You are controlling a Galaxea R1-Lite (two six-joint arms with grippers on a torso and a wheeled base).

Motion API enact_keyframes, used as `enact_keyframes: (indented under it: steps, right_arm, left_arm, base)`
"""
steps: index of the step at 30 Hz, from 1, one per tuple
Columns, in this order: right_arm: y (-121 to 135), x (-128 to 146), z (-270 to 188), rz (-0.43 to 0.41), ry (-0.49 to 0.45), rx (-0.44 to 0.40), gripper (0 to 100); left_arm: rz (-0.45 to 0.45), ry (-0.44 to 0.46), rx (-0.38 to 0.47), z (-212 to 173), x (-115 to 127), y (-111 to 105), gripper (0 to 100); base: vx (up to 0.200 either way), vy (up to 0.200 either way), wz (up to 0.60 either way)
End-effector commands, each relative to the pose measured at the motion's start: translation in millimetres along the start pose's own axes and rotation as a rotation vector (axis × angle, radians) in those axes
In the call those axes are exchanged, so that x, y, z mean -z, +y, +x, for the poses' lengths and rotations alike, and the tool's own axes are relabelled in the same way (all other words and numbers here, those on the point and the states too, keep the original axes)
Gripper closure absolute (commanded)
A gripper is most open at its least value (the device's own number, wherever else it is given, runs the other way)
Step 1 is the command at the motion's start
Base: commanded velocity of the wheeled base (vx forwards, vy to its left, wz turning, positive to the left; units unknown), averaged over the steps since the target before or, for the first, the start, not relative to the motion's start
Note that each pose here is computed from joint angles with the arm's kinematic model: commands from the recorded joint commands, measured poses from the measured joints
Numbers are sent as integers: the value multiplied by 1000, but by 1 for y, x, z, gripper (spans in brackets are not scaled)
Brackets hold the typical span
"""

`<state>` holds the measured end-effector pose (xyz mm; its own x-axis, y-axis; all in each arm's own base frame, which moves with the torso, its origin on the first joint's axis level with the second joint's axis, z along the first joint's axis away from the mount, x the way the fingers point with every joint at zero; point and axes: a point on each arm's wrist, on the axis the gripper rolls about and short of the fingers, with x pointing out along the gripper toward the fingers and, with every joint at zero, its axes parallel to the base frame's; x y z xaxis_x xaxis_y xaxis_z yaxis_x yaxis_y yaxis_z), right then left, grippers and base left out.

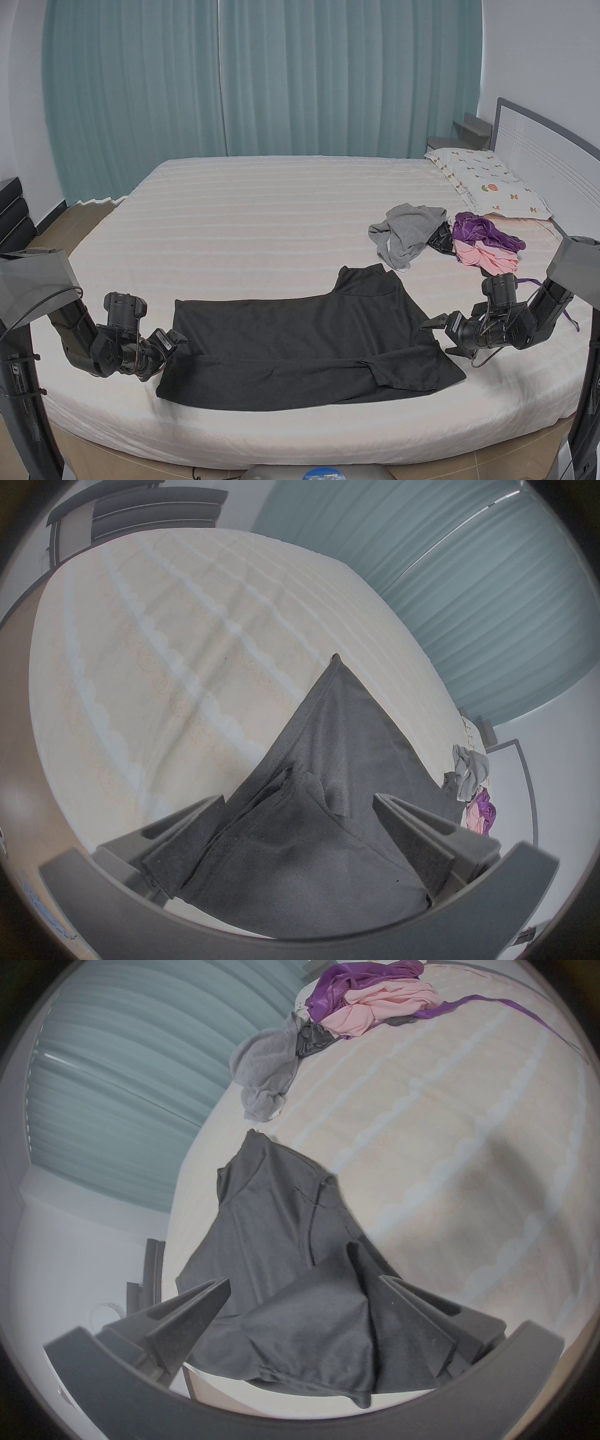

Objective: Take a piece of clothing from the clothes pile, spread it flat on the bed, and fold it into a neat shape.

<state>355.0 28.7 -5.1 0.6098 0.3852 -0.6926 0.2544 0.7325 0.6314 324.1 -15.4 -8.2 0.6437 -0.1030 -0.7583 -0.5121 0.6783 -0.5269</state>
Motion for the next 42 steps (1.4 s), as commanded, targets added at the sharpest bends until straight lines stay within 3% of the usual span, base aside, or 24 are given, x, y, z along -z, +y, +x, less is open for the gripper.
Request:
enact_keyframes:
  steps: [1, 4, 10, 28, 34, 42]
  right_arm:
    - [0, 4, 2, 36, -10, -19, 0]
    - [-1, 6, 0, 50, -38, -58, 0]
    - [-3, 8, 0, 51, -42, -69, 0]
    - [-3, 9, 0, 51, -39, -67, 0]
    - [-3, 9, 0, 51, -39, -67, 0]
    - [-3, 10, 0, 49, -36, -66, 0]
  left_arm:
    - [-25, -12, 13, -6, -2, -2, 0]
    - [-100, -30, 48, -8, -7, -5, 0]
    - [-103, -29, 53, -7, -6, -4, 0]
    - [-115, -42, 53, -5, -11, -3, 0]
    - [-100, -82, 103, 0, -24, -18, 0]
    - [-59, -130, 158, 39, -51, -42, 0]
  base:
    - [0, 0, 0]
    - [0, 0, 0]
    - [200, 0, 0]
    - [0, 0, 0]
    - [0, 0, 0]
    - [0, 0, 0]
